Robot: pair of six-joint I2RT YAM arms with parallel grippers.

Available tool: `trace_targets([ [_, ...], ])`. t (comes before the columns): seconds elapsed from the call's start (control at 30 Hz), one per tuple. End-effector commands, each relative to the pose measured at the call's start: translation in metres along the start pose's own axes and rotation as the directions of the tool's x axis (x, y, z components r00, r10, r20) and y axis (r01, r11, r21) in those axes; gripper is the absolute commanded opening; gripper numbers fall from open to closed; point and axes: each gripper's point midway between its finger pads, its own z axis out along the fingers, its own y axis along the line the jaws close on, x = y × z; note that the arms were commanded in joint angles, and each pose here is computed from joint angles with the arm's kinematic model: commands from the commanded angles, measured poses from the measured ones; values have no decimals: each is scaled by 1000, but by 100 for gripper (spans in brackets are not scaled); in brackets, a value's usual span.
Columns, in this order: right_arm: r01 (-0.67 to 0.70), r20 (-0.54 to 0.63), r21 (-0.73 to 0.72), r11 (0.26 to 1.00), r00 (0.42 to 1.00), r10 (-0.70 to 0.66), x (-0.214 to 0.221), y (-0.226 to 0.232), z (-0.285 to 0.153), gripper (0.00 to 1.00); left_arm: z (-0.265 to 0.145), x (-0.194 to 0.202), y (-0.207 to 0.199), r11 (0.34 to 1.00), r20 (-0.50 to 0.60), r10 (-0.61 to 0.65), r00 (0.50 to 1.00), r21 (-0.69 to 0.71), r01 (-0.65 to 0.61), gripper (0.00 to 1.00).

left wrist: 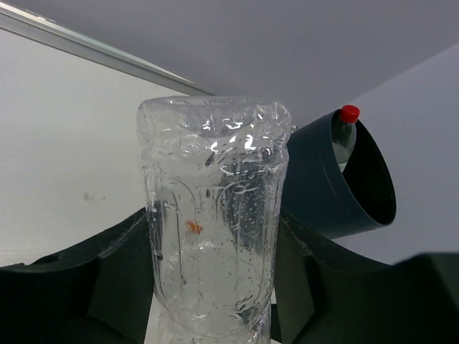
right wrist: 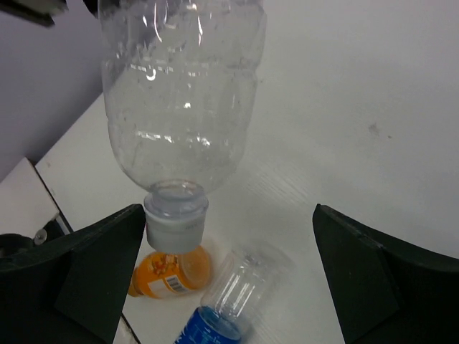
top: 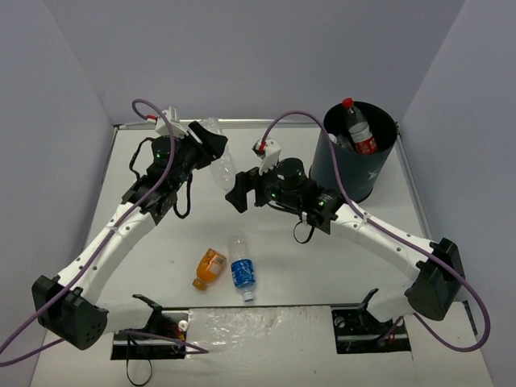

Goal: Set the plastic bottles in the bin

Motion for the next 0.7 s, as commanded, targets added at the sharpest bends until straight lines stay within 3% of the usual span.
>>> trace_targets([
  [0.0, -22, 280, -128, 992, 958, 58, -67, 36, -4, 100, -17, -21, -36, 996, 103, -22, 994, 87, 13, 22],
  [0.2, -29, 327, -163, 986, 942, 81, -77, 47, 8, 96, -27, -8, -59, 985, 65, -36, 997, 168, 25, 22],
  [0.27, -36, 328, -155, 987, 941, 86, -79, 45, 12, 87, -29, -7, -63, 983, 61, -34, 998, 184, 22, 22],
  [0.3, -46, 331, -147, 988, 939, 93, -80, 44, 13, 67, -30, -7, -65, 981, 61, -29, 998, 191, 17, 22],
  [0.4, -70, 364, -98, 993, 926, 101, -86, 34, 10, 36, -34, -6, -64, 983, 57, -9, 998, 186, -1, 63],
  [0.43, -86, 377, -54, 995, 921, 100, -88, 26, 8, 31, -36, -7, -63, 983, 61, -2, 998, 183, -9, 85],
  [0.47, -98, 383, -17, 995, 918, 97, -89, 18, 6, 29, -38, -8, -62, 984, 64, 5, 998, 179, -17, 95],
  [0.67, -206, 433, 227, 952, 897, 91, -111, -59, -24, 24, -57, -24, -46, 991, 111, 83, 990, 94, -94, 97],
])
